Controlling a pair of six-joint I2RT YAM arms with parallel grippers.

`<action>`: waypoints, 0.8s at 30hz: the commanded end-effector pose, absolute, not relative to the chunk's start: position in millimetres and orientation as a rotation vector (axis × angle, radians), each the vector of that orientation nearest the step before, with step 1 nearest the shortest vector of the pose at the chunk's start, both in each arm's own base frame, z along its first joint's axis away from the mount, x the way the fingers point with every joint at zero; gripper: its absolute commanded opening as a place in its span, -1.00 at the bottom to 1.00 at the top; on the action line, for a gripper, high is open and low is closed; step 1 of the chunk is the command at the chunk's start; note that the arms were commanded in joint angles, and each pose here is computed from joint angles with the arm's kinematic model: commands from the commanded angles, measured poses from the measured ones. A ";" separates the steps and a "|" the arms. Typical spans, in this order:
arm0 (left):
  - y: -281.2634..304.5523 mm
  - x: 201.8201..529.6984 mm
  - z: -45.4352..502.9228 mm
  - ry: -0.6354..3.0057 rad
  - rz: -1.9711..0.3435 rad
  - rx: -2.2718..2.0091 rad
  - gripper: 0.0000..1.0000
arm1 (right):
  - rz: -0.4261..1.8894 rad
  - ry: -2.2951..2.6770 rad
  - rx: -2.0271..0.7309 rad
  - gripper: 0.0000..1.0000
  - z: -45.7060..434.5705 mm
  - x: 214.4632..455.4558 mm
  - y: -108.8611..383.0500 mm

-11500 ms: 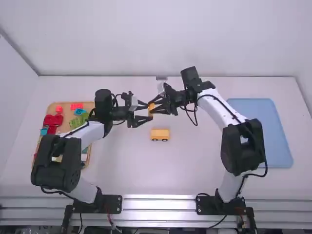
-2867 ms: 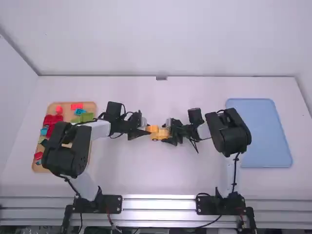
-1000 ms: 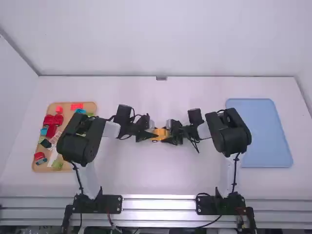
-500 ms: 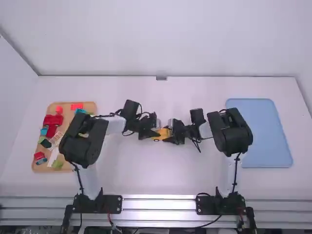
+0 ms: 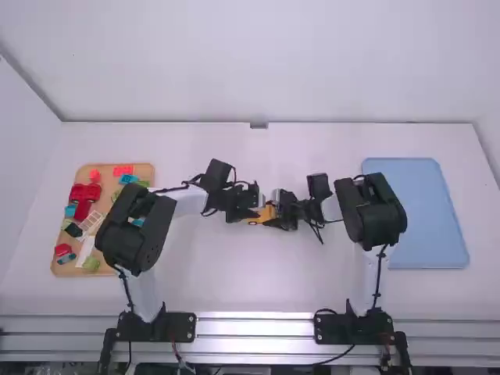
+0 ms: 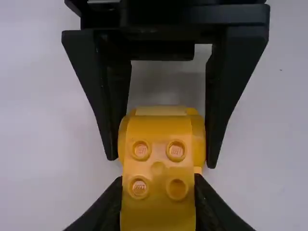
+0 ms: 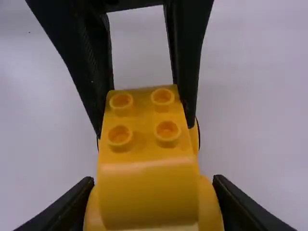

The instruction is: Assemble lego blocks to make yellow taxi

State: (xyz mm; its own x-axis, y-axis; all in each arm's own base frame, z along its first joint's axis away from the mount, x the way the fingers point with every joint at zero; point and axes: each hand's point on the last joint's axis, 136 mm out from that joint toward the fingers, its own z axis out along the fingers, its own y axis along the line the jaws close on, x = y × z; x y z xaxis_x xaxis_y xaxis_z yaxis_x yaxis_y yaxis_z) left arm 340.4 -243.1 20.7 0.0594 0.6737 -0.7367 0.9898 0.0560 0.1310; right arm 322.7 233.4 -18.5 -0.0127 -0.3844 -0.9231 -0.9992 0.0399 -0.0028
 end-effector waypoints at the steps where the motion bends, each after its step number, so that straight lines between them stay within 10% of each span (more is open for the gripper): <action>1: -258.3 300.6 -17.5 1.691 -0.685 1.812 -0.96 | 0.981 1.552 -1.476 0.06 -25.6 318.1 243.2; 24: -243.5 329.4 16.1 1.623 -0.777 1.621 -0.36 | 0.988 1.577 -1.462 0.08 -26.3 318.7 243.6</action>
State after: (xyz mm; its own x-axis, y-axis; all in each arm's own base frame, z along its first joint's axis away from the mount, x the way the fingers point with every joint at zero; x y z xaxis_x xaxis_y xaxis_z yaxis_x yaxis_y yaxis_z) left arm 345.3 -240.1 23.5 0.0620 0.6234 -0.7794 0.9882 0.0711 0.1355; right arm 325.0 234.3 -18.8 -0.0207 -0.3909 -0.9202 -0.9987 0.0516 0.0005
